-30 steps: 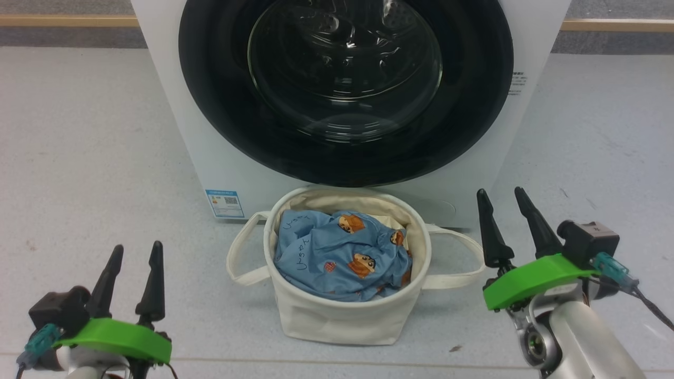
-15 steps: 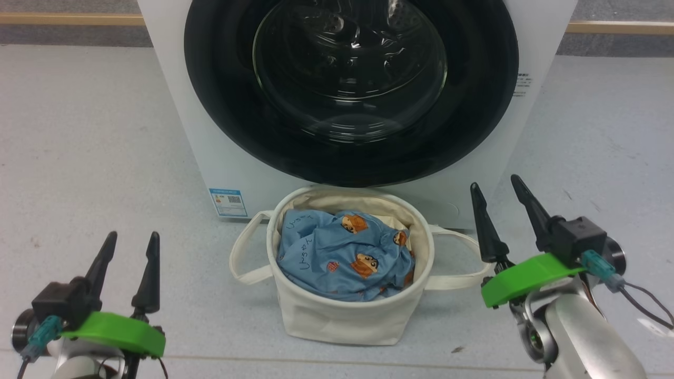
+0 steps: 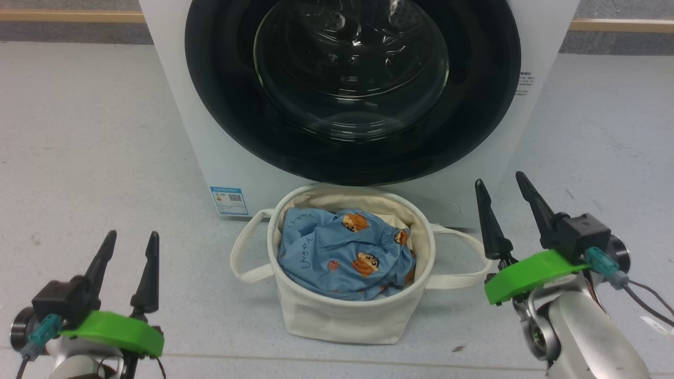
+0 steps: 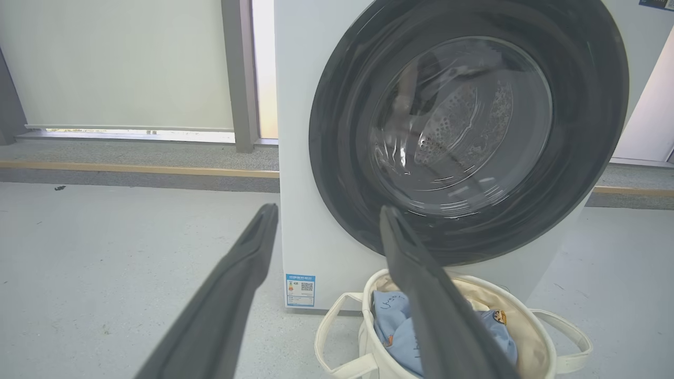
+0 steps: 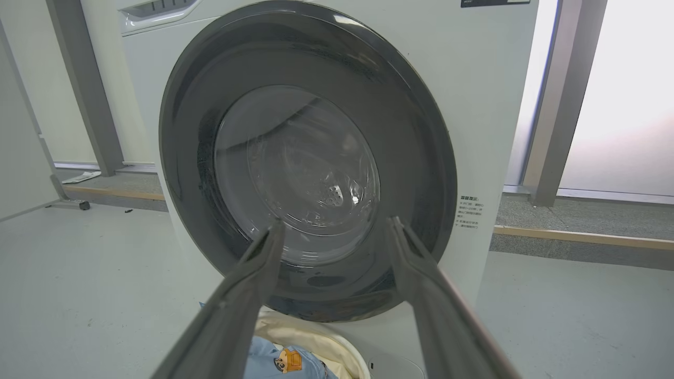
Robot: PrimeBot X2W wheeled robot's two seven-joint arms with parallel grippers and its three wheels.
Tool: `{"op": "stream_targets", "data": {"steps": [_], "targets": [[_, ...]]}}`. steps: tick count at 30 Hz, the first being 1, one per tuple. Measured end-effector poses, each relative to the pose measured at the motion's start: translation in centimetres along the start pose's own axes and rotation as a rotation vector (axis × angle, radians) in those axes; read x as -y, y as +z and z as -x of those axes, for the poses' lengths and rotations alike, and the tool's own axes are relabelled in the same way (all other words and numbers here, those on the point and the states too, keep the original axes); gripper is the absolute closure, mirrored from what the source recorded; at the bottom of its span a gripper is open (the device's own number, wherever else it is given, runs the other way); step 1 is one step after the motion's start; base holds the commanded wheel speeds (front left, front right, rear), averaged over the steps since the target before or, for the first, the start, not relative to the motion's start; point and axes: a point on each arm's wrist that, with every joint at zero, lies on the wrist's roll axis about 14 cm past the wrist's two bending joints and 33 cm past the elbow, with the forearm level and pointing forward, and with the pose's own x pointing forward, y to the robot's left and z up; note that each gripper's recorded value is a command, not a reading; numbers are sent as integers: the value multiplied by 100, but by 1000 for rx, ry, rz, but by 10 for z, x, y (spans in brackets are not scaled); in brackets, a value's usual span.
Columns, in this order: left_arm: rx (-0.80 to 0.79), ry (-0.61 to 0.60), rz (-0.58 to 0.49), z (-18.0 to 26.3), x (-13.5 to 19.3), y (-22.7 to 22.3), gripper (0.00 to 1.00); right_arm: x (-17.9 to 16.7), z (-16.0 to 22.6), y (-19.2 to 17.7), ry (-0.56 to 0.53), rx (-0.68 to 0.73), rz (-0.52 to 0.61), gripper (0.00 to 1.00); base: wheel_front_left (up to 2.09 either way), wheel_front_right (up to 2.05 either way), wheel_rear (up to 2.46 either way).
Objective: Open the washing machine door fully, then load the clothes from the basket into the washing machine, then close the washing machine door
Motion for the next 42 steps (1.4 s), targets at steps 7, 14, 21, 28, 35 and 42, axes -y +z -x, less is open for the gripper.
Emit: {"op": "stream_targets", "data": {"steps": [7, 14, 21, 28, 35, 42], "targets": [[-1, 1, -5, 0, 0, 0, 0, 2, 1, -4, -6, -13, -1, 0, 0, 0, 0], [0, 3, -4, 0, -1, 0, 0, 3, 1, -4, -10, -12, -1, 0, 0, 0, 0], [-1, 5, -10, 0, -2, 0, 0, 3, 1, -3, -10, -11, -1, 0, 12, 1, -13], [2, 2, -22, 0, -2, 1, 0, 3, 2, -2, -11, -9, -1, 0, 83, 14, -97], [4, -8, -36, 0, -1, 2, 0, 1, 2, -3, -7, -12, -8, 0, 129, 72, -202], [0, -28, -44, -1, 5, 1, 0, 3, 4, -3, -11, -15, -5, 0, 132, 114, -246]]}}
